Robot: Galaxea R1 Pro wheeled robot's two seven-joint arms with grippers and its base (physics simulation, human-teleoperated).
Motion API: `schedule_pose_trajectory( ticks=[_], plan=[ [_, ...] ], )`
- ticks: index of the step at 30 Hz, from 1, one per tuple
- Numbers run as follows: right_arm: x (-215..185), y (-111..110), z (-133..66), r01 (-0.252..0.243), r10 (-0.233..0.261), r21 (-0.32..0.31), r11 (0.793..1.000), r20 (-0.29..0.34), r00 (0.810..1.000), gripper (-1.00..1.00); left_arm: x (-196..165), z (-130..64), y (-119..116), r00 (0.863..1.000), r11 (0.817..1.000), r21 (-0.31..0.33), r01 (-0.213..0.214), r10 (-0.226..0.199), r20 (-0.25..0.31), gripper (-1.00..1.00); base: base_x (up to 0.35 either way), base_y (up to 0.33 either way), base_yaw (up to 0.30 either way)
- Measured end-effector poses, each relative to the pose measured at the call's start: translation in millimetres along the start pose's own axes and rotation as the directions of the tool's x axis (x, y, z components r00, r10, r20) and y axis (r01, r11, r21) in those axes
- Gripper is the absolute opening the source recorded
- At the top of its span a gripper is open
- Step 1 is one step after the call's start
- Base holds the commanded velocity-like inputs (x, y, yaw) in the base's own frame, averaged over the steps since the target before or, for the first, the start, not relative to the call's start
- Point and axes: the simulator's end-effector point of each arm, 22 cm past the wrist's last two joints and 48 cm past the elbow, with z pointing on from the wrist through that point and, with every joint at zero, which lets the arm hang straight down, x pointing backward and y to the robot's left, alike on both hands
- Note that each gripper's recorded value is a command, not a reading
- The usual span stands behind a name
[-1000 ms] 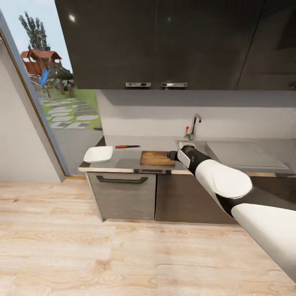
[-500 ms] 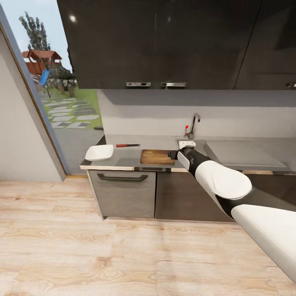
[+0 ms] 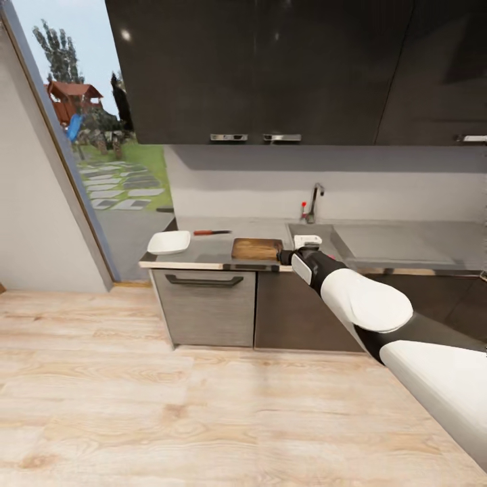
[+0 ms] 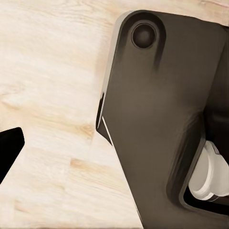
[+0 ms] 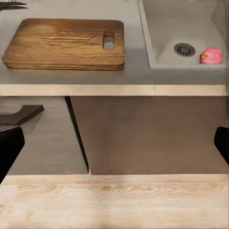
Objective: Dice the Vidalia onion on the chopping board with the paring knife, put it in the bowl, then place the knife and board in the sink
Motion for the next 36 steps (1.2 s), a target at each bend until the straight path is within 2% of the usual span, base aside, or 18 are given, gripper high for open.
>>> schedule_pose_trajectory(
  ticks=[4, 8, 11, 12, 13, 17, 20, 21, 22, 23, 24, 26, 28, 31, 32, 34, 35, 36],
  plan=[
    [16, -1, 4.8, -0.008, 0.008, 0.002, 1.0, 0.02, 1.0, 1.0, 0, 0.0, -1, 1.0, 1.0, 0.001, 0.0, 0.0, 0.0, 1.0, -0.325, 0.0, 0.0],
    [32, -2, 9.2, -0.029, 0.028, 0.002, 1.0, 0.085, 0.996, 1.0, -1, 0.1, 0, 1.0, 1.0, 0.001, 0.001, -0.001, 0.002, 1.0, -0.182, 0.0, 0.0],
    [65, -3, 13.0, -0.038, 0.037, 0.004, 0.999, 0.116, 0.993, 1.0, -2, 0.4, -1, 1.0, 1.0, 0.002, 0.0, 0.0, 0.004, 1.0, -0.047, 0.0, 0.0],
    [97, -4, 13.2, -0.045, 0.044, 0.005, 0.999, 0.137, 0.99, 1.0, -5, 1.0, 1, 1.0, 1.0, 0.0, -0.001, 0.001, 0.01, 1.0, -0.011, 0.0, 0.0],
    [156, -5, 14.5, -0.051, 0.051, 0.008, 0.999, 0.087, 0.995, 1.0, -8, 1.8, 6, 1.0, 1.0, -0.006, -0.002, 0.002, 0.014, 1.0, -0.007, 0.0, 0.0],
    [229, -8, 4.9, -0.058, 0.057, 0.015, 0.998, 0.077, 0.995, 1.0, -29, 5.4, 21, 0.998, 1.0, -0.022, -0.005, 0.006, 0.055, 1.0, -0.004, 0.0, 0.0],
    [278, -10, -7.0, -0.061, 0.06, 0.018, 0.998, 0.069, 0.996, 1.0, -57, 8.8, 24, 0.993, 1.0, -0.022, -0.006, 0.008, 0.114, 1.0, -0.001, 0.0, 0.0],
    [308, -37, -15.9, -0.056, 0.052, 0.048, 0.997, 0.095, 0.994, 1.0, -99, 11.2, 20, 0.98, 1.0, -0.011, -0.005, 0.007, 0.201, 1.0, 0.0, 0.0, 0.0],
    [390, -50, -39.7, -0.045, 0.045, 0.06, 0.997, 0.004, 0.999, 1.0, -117, 10.9, 17, 0.971, 1.0, -0.005, -0.004, 0.005, 0.237, 1.0, 0.0, 0.0, 0.0],
    [412, -54, -48.5, -0.039, 0.04, 0.062, 0.997, -0.016, 0.999, 1.0, -124, 10.6, 16, 0.968, 1.0, -0.002, -0.004, 0.004, 0.253, 1.0, 0.0, 0.0, 0.0],
    [410, -58, -48.8, -0.035, 0.035, 0.061, 0.998, -0.004, 0.999, 1.0, -131, 10.2, 14, 0.964, 1.0, 0.001, -0.004, 0.004, 0.267, 1.0, 0.0, 0.0, 0.0],
    [469, -72, -79.8, -0.025, 0.028, 0.065, 0.998, -0.035, 0.999, 1.0, -154, 8.1, 8, 0.95, 1.0, 0.012, -0.006, 0.001, 0.313, 1.0, 0.0, 0.0, 0.0],
    [492, -77, -96.3, -0.02, 0.022, 0.065, 0.998, -0.034, 0.999, 1.0, -164, 6.9, 5, 0.943, 1.0, 0.017, -0.006, 0.0, 0.333, 1.0, 0.0, 0.0, 0.0],
    [546, -90, -149.3, -0.014, 0.014, 0.071, 0.997, -0.01, 1.0, 1.0, -182, 4.0, 2, 0.929, 1.0, 0.018, -0.002, -0.005, 0.37, 1.0, 0.0, 0.0, 0.0],
    [571, -94, -179.5, -0.012, 0.012, 0.073, 0.997, -0.001, 1.0, 1.0, -186, 3.3, 2, 0.926, 1.0, 0.016, 0.001, -0.006, 0.378, 1.0, 0.0, 0.0, 0.0],
    [588, -97, -214.5, -0.012, 0.009, 0.071, 0.997, 0.044, 0.999, 1.0, -189, 2.6, 1, 0.923, 1.0, 0.01, 0.005, -0.008, 0.384, 1.0, 0.0, 0.0, 0.0],
    [618, -99, -253.9, -0.009, 0.007, 0.07, 0.997, 0.027, 1.0, 1.0, -190, 2.3, 0, 0.922, 1.0, 0.004, 0.008, -0.009, 0.387, 1.0, 0.0, 0.0, 0.0],
    [627, -101, -263.9, -0.007, 0.007, 0.074, 0.997, 0.009, 1.0, 1.0, -191, 2.2, 0, 0.922, 1.0, 0.002, 0.009, -0.009, 0.388, 1.0, 0.0, 0.0, 0.0]
  ],
)
